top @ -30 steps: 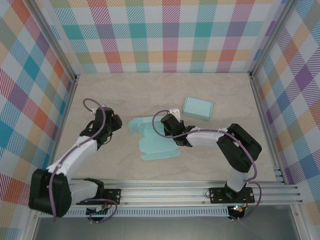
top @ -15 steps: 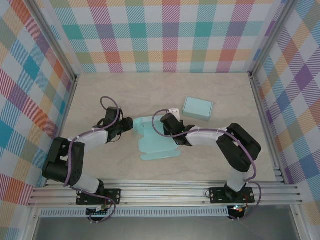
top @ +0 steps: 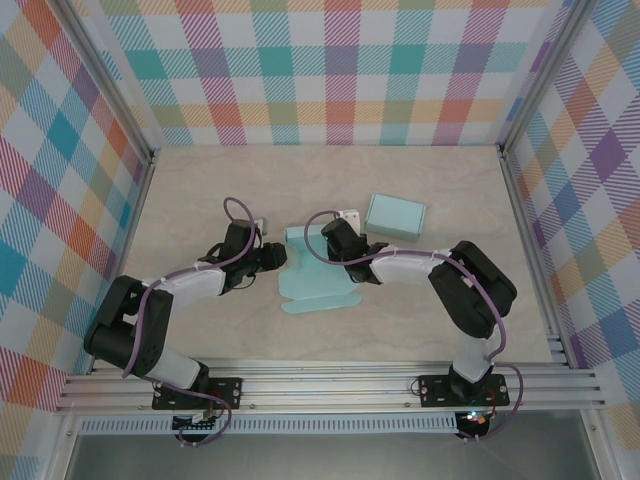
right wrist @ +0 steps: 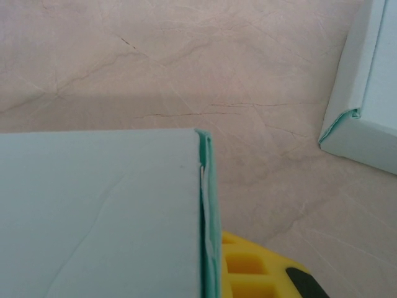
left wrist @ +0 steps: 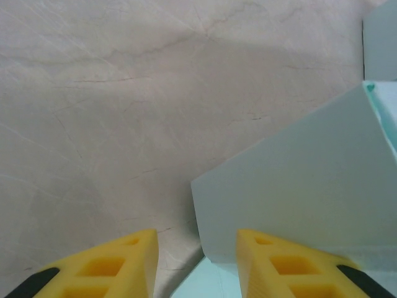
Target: Fold the paper box
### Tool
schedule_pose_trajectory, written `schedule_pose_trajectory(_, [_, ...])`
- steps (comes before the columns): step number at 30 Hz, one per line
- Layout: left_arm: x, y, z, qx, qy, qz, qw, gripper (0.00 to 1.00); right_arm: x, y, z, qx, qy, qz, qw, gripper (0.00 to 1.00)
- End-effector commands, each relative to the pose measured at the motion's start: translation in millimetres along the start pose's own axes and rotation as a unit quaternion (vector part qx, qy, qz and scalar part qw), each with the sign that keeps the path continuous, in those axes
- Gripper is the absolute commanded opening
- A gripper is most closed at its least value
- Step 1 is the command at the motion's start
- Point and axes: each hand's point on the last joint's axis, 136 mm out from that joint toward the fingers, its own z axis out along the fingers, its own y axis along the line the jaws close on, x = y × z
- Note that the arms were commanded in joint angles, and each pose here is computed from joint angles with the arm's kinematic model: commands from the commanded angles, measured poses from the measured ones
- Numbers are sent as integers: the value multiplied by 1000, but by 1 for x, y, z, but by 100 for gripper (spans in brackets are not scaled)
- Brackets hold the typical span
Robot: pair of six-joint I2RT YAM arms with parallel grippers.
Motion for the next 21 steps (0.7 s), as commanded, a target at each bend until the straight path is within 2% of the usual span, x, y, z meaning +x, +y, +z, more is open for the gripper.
schedule_pose_trajectory(1, [-2, -17, -9, 29, -9, 31, 999, 38, 8, 4, 5, -9, 22, -6, 1000, 0])
schedule_pose_trajectory(12, [8, -18, -20, 17, -7, 58, 998, 38, 9, 9, 5, -24, 23, -11, 999, 0])
schedule_pose_trajectory(21, [-19, -31, -6, 6, -49, 136, 989, 44, 11, 13, 2, -40, 25, -12, 999, 0])
